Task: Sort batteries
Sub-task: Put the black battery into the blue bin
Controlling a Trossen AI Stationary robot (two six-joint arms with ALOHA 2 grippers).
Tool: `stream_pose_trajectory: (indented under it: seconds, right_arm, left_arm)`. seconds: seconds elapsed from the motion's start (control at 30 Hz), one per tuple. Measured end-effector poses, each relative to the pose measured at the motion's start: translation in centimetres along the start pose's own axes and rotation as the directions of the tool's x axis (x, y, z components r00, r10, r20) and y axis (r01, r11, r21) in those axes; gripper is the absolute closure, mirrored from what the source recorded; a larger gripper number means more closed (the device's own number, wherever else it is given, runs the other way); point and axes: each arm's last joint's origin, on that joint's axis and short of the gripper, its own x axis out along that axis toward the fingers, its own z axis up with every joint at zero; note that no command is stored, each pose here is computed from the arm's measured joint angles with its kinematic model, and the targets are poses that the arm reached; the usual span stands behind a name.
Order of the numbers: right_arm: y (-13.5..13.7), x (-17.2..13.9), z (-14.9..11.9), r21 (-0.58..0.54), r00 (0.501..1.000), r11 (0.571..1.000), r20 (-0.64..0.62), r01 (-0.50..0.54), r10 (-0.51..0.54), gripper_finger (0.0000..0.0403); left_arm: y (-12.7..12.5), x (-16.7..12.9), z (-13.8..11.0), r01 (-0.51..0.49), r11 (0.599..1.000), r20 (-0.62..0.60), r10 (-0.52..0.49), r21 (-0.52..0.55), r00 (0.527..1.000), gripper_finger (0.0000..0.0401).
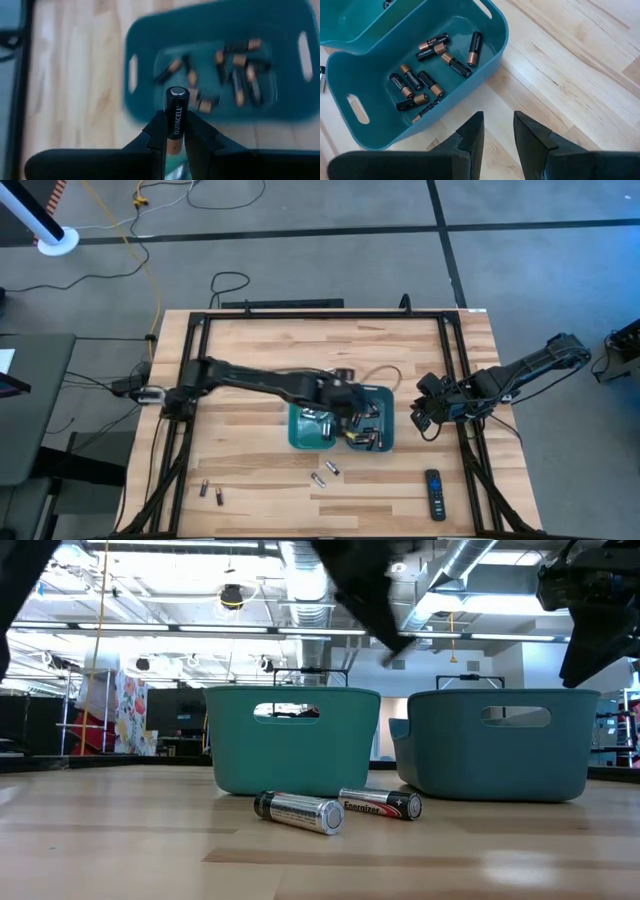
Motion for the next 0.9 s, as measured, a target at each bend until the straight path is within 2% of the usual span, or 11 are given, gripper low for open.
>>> stream_pose_trajectory:
  seconds: [0.13,0.27,0.4,0.9]
  right_arm:
    - [0.0,0.0,0.0,0.000,1.000,1.000,0.000,0.000,0.000,0.0280]
    - [0.0,0.0,0.0,-0.001,1.000,1.000,-0.001,0.002,-0.002,0.0280]
    - [0.0,0.0,0.0,-0.006,1.000,1.000,-0.001,0.003,-0.003,0.0280]
    - [0.0,0.0,0.0,-0.009,1.000,1.000,-0.001,0.003,-0.003,0.0280]
  left_arm:
    - [-1.7,4.2,1.2,0.035,0.999,0.007,-0.035,-0.008,0.999,0.0365]
    - [-3.0,8.0,1.4,0.072,0.997,-0.019,-0.073,-0.030,0.997,0.0365]
    - [-3.8,10.4,1.3,0.108,0.991,-0.038,-0.111,-0.077,0.993,0.0365]
    - [-3.8,10.5,1.2,0.106,0.973,-0.042,-0.117,-0.204,0.992,0.0310]
